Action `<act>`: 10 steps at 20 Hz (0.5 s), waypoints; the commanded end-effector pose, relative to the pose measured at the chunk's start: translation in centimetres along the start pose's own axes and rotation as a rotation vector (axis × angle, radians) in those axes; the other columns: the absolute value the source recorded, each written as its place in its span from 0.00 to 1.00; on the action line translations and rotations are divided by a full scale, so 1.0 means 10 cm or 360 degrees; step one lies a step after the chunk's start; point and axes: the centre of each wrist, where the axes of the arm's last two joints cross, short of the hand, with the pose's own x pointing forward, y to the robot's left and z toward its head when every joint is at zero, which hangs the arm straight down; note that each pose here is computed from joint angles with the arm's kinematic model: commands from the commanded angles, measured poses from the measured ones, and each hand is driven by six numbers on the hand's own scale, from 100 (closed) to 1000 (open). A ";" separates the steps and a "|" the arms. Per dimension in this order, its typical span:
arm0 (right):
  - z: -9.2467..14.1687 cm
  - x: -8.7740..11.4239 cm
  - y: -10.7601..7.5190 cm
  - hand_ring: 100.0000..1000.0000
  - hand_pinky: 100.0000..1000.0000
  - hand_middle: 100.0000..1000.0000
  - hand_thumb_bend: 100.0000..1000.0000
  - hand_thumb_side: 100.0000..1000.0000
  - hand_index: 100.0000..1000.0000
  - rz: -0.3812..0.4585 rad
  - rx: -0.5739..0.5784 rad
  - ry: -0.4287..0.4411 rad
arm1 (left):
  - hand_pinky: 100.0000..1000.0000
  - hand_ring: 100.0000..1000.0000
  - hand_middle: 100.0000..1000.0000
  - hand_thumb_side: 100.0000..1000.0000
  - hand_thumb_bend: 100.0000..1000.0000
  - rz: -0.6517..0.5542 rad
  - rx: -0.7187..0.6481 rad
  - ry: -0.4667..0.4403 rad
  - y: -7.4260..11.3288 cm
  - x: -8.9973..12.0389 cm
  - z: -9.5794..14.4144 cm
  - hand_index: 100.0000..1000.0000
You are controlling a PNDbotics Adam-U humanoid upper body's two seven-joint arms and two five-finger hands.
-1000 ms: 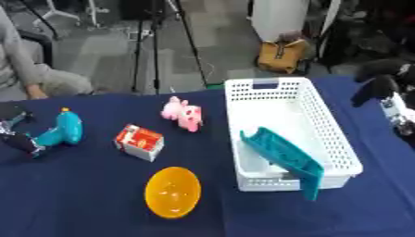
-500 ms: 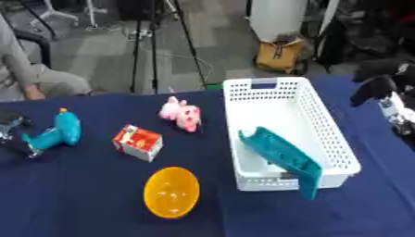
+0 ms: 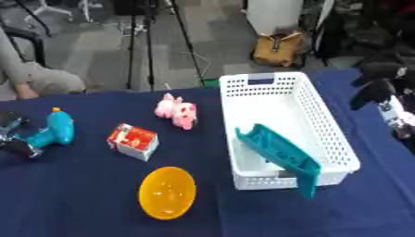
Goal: Pick up objects on the table and place them in the box.
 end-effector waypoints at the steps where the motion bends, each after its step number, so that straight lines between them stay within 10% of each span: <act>1: -0.06 0.07 -0.09 0.45 0.42 0.56 0.05 0.55 0.73 0.0045 0.0008 -0.0045 | 0.69 0.73 0.68 0.34 0.58 0.0004 0.0056 0.0035 0.20 -0.11 0.02 0.77; 10: -0.07 0.07 -0.09 0.45 0.42 0.56 0.06 0.55 0.73 0.0048 0.0008 -0.0048 | 0.66 0.64 0.55 0.25 0.52 0.0000 0.0004 0.0056 0.12 -0.10 0.00 0.67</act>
